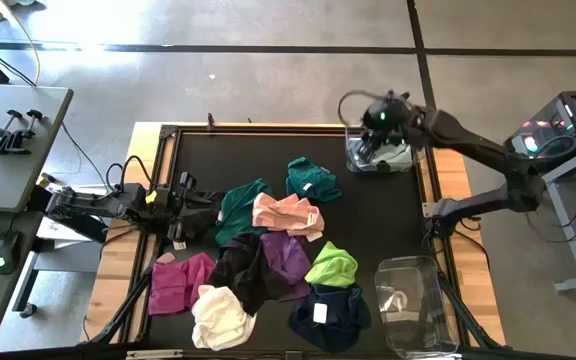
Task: Sort towels by color in basket
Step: Put the dark blue towel into the bottom transparent bin
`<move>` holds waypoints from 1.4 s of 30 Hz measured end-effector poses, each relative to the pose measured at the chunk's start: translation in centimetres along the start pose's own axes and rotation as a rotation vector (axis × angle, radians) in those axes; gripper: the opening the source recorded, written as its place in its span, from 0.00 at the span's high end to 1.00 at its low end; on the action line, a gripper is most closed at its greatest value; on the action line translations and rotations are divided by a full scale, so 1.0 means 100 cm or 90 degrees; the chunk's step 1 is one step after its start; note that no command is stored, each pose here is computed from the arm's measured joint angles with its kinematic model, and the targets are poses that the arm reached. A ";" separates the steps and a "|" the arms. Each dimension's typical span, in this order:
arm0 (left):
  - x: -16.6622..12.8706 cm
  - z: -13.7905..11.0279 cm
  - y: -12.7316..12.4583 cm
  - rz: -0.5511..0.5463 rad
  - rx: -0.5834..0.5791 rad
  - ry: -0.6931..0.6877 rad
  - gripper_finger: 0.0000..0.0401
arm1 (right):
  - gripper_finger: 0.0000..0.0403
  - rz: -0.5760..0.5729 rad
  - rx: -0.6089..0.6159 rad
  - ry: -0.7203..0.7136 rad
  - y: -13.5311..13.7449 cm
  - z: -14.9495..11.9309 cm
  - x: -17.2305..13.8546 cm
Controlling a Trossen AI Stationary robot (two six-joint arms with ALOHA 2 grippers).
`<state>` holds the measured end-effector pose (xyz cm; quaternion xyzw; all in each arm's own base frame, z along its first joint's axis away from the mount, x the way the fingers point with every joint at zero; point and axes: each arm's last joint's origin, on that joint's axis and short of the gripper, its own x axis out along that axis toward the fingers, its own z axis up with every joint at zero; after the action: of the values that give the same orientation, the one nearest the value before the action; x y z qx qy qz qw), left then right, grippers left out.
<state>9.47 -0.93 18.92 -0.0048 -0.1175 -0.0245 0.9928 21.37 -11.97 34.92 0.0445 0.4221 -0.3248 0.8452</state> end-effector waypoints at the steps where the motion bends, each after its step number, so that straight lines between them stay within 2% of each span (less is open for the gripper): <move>1: 0.000 0.000 0.000 0.000 0.000 0.000 0.80 | 0.68 0.021 -0.010 -0.010 0.011 0.000 -0.005; 5: 0.000 0.000 0.000 0.000 0.000 0.000 0.80 | 0.68 0.100 -0.073 -0.039 0.056 -0.005 -0.016; 10: 0.000 0.000 0.000 0.000 0.000 0.000 0.80 | 0.68 0.217 -0.156 -0.078 0.114 -0.035 -0.003; 15: 0.000 0.000 0.000 0.000 0.000 0.000 0.80 | 0.68 0.424 -0.127 -0.106 0.157 -0.071 0.012; 18: 0.000 0.000 0.000 0.000 0.000 0.000 0.80 | 0.68 0.480 -0.095 -0.125 0.169 -0.082 0.014; 21: 0.000 0.000 0.000 0.000 0.000 -0.003 0.80 | 0.64 0.506 -0.098 -0.107 0.180 -0.091 0.006; 24: 0.000 0.003 0.000 0.000 -0.002 -0.019 0.80 | 0.56 0.529 -0.098 -0.100 0.194 -0.093 -0.007; 28: 0.000 0.006 0.000 -0.002 -0.003 -0.042 0.80 | 0.44 0.510 -0.123 -0.096 0.223 -0.101 -0.020; 31: 0.000 0.006 0.000 -0.004 -0.003 -0.043 0.80 | 0.38 0.488 -0.179 -0.063 0.249 -0.113 -0.025; 37: 0.000 0.006 -0.001 -0.025 -0.035 -0.042 0.80 | 0.39 0.463 -0.296 0.053 0.296 -0.130 -0.030; 42: 0.001 0.004 -0.004 -0.039 -0.046 -0.028 0.80 | 0.42 0.453 -0.364 0.144 0.327 -0.151 -0.031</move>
<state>9.45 -1.29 19.38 -0.0374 -0.1382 -0.0587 0.9880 28.83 20.53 21.01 -0.0131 0.5424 0.1209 0.8313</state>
